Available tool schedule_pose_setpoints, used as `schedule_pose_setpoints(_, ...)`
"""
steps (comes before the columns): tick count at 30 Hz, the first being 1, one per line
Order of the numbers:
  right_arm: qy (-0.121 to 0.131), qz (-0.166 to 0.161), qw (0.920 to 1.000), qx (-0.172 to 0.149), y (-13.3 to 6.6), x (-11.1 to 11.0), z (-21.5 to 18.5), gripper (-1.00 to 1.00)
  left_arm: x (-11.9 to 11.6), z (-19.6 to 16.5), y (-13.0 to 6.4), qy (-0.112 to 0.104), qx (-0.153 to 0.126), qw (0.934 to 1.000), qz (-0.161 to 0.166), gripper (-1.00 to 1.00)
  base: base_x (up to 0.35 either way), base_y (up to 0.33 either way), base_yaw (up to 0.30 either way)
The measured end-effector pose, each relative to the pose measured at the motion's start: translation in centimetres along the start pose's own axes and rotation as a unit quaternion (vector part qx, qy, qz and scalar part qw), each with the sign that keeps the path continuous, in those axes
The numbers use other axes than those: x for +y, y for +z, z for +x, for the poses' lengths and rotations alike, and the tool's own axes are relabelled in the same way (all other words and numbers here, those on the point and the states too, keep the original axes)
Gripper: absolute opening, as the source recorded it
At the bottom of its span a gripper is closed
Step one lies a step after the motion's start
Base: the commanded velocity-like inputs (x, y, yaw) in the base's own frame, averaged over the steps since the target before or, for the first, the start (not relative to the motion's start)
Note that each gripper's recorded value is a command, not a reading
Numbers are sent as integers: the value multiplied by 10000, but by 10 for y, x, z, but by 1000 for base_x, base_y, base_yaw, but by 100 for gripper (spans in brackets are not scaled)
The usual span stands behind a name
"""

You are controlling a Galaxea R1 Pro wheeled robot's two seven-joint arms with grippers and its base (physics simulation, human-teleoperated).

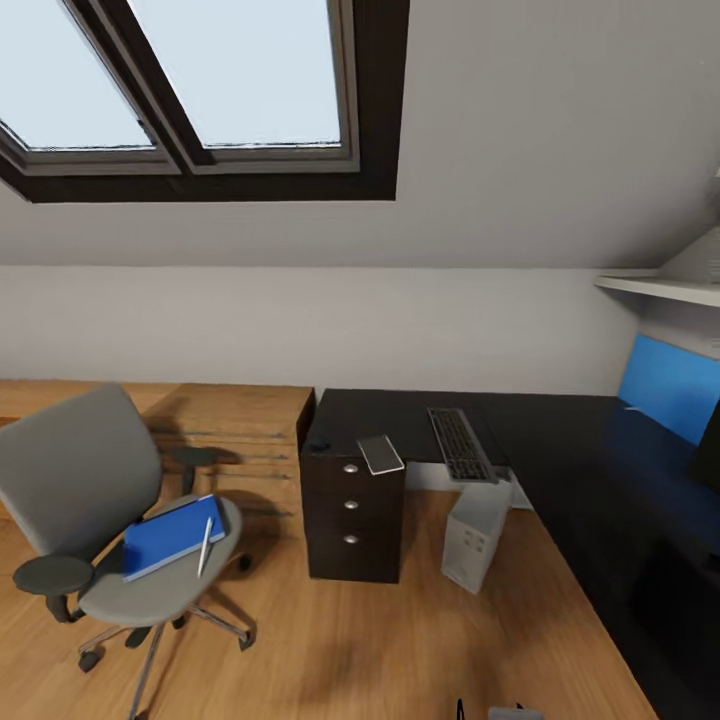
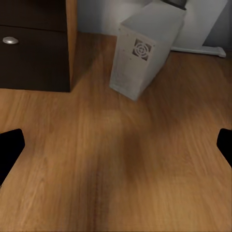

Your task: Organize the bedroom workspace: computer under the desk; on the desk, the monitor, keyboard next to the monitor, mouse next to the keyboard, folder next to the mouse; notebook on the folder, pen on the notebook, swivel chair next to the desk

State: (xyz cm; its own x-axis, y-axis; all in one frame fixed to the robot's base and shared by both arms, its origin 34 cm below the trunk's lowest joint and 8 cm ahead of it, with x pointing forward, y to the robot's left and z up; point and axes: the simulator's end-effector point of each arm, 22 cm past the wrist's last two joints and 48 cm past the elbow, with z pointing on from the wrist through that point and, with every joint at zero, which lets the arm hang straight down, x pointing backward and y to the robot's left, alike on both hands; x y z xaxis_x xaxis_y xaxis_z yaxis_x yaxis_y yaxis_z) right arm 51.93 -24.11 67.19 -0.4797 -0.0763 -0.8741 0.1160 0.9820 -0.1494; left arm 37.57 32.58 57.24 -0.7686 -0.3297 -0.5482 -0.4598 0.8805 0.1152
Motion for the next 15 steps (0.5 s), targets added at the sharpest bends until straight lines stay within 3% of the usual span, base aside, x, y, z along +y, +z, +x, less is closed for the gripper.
schedule_pose_setpoints(5, -1, -1, 10000, -6, 0, 0, 0, 100, 0, -1, 0, -6, -17, 10000, 1, 100, 326, 67, -203)
schedule_pose_setpoints(11, -13, -17, 10000, -5, 0, 1, -1, 100, 0, -1, 0, -10, -26, 10000, -3, 100, 328, 5, -24)
schedule_pose_setpoints(13, 504, -236, 9953, -791, 22, 42, -92, 100, -2, -3, 0, 5, -70, 10000, 21, 100, 266, 0, 0)
schedule_pose_setpoints(14, 541, -214, 9950, -808, 23, 41, -95, 100, -2, -4, 0, -1, -96, 10000, 22, 100, 227, 0, 0)
schedule_pose_setpoints(15, 699, -213, 9914, -1086, 32, 43, -129, 100, -3, -15, -1, -78, -354, 9993, 39, 100, 209, 0, 0)
